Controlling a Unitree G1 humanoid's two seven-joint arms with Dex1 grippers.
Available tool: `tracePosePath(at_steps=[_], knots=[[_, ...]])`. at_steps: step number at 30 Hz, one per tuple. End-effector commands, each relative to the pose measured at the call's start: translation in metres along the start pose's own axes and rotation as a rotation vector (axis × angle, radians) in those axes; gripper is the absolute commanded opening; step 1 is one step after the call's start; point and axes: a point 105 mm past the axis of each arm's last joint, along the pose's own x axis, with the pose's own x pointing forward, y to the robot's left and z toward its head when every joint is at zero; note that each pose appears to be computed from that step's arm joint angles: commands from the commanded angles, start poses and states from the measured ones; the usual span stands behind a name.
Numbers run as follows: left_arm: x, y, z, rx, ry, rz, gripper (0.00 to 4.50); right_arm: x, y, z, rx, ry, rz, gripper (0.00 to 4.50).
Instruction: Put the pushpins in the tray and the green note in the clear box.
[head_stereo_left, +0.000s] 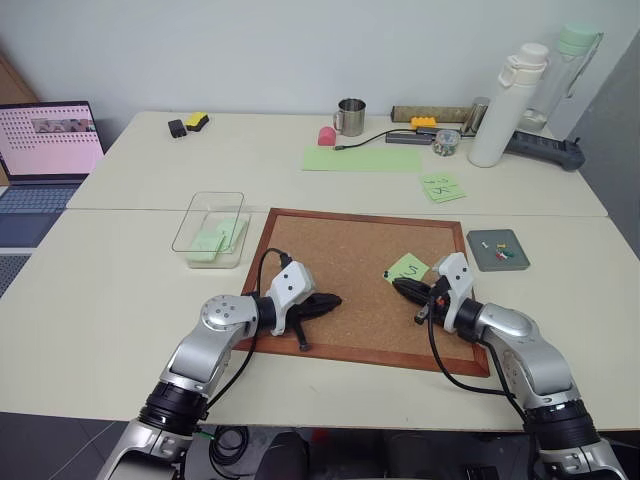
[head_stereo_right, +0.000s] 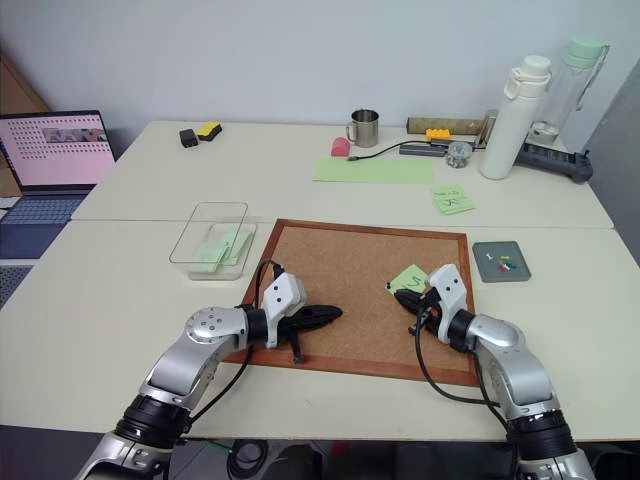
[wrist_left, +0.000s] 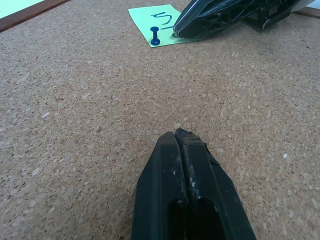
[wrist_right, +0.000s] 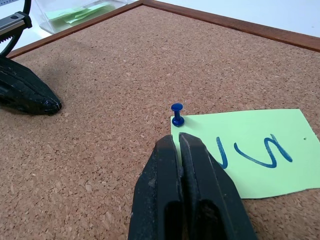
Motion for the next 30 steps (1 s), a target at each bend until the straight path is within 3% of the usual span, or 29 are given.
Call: tracePosePath(at_steps=[1, 4, 15, 19, 22, 25, 30], knots=[[-0.002, -0.003, -0.012, -0.029, 0.046, -0.009, 0.0, -0.009, -0.005, 0.029, -0.027, -0.094, -0.028, 0.06], [-0.003, -0.004, -0.013, -0.031, 0.048, -0.011, 0.0, -0.011, -0.002, 0.045, 0.006, -0.151, -0.024, 0.06], [0.001, -0.003, -0.012, -0.031, 0.051, -0.024, 0.0, -0.025, -0.019, 0.061, 0.067, -0.227, -0.1, 0.06], [-0.001, -0.001, -0.012, -0.03, 0.055, -0.022, 0.0, -0.05, -0.065, 0.075, 0.147, -0.324, -0.313, 0.06], [-0.002, -0.001, -0.012, -0.03, 0.058, -0.022, 0.0, -0.074, -0.102, 0.074, 0.136, -0.32, -0.48, 0.06], [-0.002, -0.002, -0.013, -0.031, 0.059, -0.025, 0.0, -0.098, -0.142, 0.055, 0.101, -0.208, -0.656, 0.06], [-0.002, -0.003, -0.013, -0.029, 0.058, -0.026, 0.0, -0.106, -0.16, 0.034, 0.087, -0.092, -0.704, 0.06]])
